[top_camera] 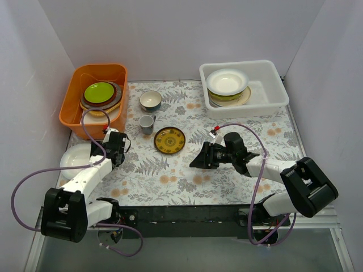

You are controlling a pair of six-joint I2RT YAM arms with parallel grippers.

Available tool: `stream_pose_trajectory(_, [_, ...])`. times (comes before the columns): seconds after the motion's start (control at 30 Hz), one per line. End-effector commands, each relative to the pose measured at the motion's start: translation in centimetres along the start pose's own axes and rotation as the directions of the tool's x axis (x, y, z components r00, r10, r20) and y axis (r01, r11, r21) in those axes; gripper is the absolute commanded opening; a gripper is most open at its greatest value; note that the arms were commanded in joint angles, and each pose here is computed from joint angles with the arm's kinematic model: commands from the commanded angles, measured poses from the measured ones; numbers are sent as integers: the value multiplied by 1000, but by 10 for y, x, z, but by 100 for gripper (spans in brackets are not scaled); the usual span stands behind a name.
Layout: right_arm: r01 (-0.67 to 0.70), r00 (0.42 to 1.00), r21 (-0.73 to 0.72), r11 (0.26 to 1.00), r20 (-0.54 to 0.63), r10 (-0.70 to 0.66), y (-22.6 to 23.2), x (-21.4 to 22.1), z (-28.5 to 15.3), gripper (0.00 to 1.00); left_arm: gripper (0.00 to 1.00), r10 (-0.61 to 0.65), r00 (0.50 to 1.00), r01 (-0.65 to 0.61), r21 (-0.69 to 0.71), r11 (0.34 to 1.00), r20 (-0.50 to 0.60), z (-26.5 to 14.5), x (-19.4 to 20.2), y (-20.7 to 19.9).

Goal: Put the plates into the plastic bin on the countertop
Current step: Pick up the plate from the corner of the board.

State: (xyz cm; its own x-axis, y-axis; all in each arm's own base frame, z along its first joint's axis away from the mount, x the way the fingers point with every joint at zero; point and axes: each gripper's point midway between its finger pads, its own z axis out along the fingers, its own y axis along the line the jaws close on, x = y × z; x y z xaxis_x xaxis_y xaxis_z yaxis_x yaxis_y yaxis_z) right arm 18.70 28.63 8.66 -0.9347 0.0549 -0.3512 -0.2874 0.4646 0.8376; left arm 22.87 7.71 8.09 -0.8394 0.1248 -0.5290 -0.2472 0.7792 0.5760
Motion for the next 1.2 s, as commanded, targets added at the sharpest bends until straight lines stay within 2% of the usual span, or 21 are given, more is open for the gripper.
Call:
stream_pose_trajectory(0.0, [38, 999, -45, 998, 5, -38, 9, -2, 0, 70, 68, -27, 1000, 27, -39, 999, -4, 5, -7, 2])
stream_pose_trajectory(0.13, [45, 999, -52, 998, 4, -45, 11, -2, 0, 70, 62, -15, 1000, 15, -44, 999, -13, 9, -2, 1])
stream_pose_trajectory(0.37, [39, 999, -68, 997, -14, -40, 8, 2, 1, 70, 44, 13, 999, -16, -63, 998, -39, 14, 8, 2])
stream_pose_trajectory(0.53, [25, 1000, -71, 997, -13, -26, 2, 4, -2, 70, 43, 21, 997, -25, -58, 998, -68, 21, 14, -4])
stream_pose_trajectory(0.7, [14, 1000, -79, 997, -16, -16, -1, 7, -6, 70, 41, 31, 988, -42, -77, 996, -149, 32, 18, -11])
stream_pose_trajectory(0.93, [6, 1000, -76, 997, -6, -6, -5, 3, -9, 70, 21, 26, 986, -45, -109, 993, -167, 36, 22, -8])
stream_pose_trajectory(1.1, [-1, 1000, -78, 997, -14, 0, -7, 4, -7, 70, 0, 17, 989, -34, -114, 993, -149, 33, 20, -4])
stream_pose_trajectory(1.17, [-7, 1000, -76, 997, -18, 6, -9, 6, -7, 70, 0, 12, 989, -29, -114, 993, -145, 32, 19, -3])
